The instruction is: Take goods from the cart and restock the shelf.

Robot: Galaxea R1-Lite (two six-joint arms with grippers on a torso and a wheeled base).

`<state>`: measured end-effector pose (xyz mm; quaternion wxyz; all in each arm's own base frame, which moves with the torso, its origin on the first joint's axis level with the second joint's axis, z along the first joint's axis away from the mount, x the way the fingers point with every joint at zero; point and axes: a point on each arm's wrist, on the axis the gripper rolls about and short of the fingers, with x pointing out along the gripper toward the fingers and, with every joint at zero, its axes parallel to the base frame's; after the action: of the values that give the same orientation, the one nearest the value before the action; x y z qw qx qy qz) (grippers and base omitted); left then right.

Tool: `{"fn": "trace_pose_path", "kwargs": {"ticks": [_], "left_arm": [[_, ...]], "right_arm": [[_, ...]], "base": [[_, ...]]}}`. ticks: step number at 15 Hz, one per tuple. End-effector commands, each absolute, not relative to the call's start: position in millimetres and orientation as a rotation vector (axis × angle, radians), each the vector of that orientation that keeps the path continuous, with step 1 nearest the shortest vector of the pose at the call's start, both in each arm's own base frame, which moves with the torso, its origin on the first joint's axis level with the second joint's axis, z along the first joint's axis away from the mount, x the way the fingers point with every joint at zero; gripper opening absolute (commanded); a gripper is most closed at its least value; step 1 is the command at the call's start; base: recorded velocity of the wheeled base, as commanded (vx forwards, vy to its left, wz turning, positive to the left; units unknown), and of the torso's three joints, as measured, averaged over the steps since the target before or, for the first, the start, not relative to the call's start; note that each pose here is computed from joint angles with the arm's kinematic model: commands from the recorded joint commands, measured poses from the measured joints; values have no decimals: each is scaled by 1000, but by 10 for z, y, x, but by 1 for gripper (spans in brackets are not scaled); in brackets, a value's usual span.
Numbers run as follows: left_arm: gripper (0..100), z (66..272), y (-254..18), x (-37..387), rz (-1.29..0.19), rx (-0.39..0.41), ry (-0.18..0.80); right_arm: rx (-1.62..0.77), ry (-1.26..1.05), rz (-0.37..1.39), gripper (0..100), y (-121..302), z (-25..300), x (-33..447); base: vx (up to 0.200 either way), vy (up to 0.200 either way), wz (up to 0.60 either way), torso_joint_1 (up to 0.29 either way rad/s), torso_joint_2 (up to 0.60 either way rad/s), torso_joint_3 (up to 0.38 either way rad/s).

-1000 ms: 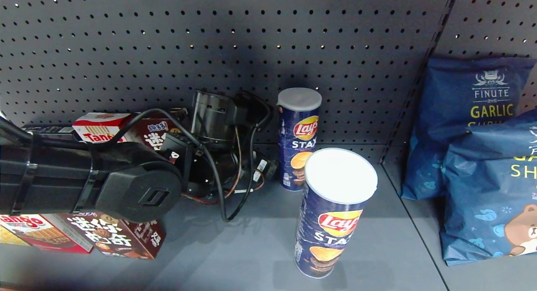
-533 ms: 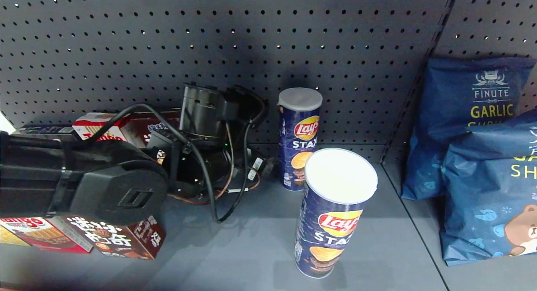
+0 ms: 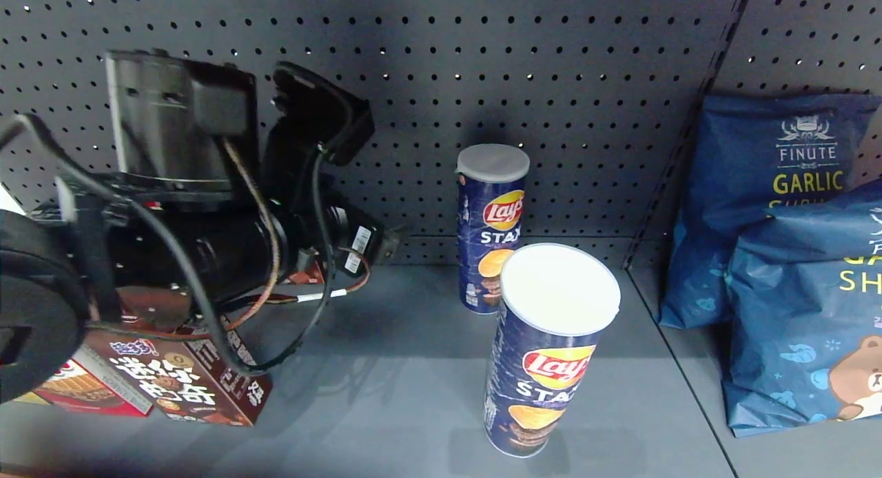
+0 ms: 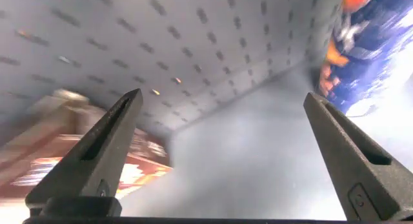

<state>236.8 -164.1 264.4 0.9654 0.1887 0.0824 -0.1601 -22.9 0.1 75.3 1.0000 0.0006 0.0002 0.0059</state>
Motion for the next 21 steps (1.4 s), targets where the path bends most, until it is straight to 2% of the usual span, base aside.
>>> {"fn": "trace_pose_path", "kwargs": {"ticks": [1, 4, 9, 10, 11, 12, 13, 14, 17, 21], "left_arm": [[100, 3001, -1437, 1984, -309, 349, 68], [100, 3124, -1223, 1686, -310, 312, 1], [100, 2993, -999, 1400, -318, 301, -19], [100, 2964, -975, 1375, -313, 293, -33], [100, 2991, -958, 1355, -312, 282, -57], [100, 3000, -962, 1352, -314, 279, -62], [100, 2984, -965, 1352, -317, 278, -58], [100, 2976, -961, 1355, -314, 274, -56], [100, 2989, -965, 1369, -331, 262, -58], [100, 3002, -984, 1392, -335, 267, -59]], "right_arm": [[0, 2, 12, 100, 1, 753, -228], [2, 2, 12, 100, 1, 753, -228], [-2, 2, 14, 100, 2, 753, -228], [-2, -25, 32, 100, 2, 841, -247], [15, -96, 47, 100, 0, 1524, -253], [80, -54, 67, 100, 7, 2104, -11], [123, -91, 147, 100, 18, 2326, -2], [94, -81, 253, 100, 36, 2324, -3], [-54, 93, 517, 100, 104, 1913, 158], [-146, 230, 642, 100, 234, 1942, 519]], "base": [[0, 0, 0, 0, 0, 0], [0, 0, 0, 0, 0, 0], [0, 0, 0, 0, 0, 0], [0, 0, 0, 0, 0, 0], [0, 0, 0, 0, 0, 0], [0, 0, 0, 0, 0, 0], [0, 0, 0, 0, 0, 0], [0, 0, 0, 0, 0, 0], [0, 0, 0, 0, 0, 0], [0, 0, 0, 0, 0, 0]]}}
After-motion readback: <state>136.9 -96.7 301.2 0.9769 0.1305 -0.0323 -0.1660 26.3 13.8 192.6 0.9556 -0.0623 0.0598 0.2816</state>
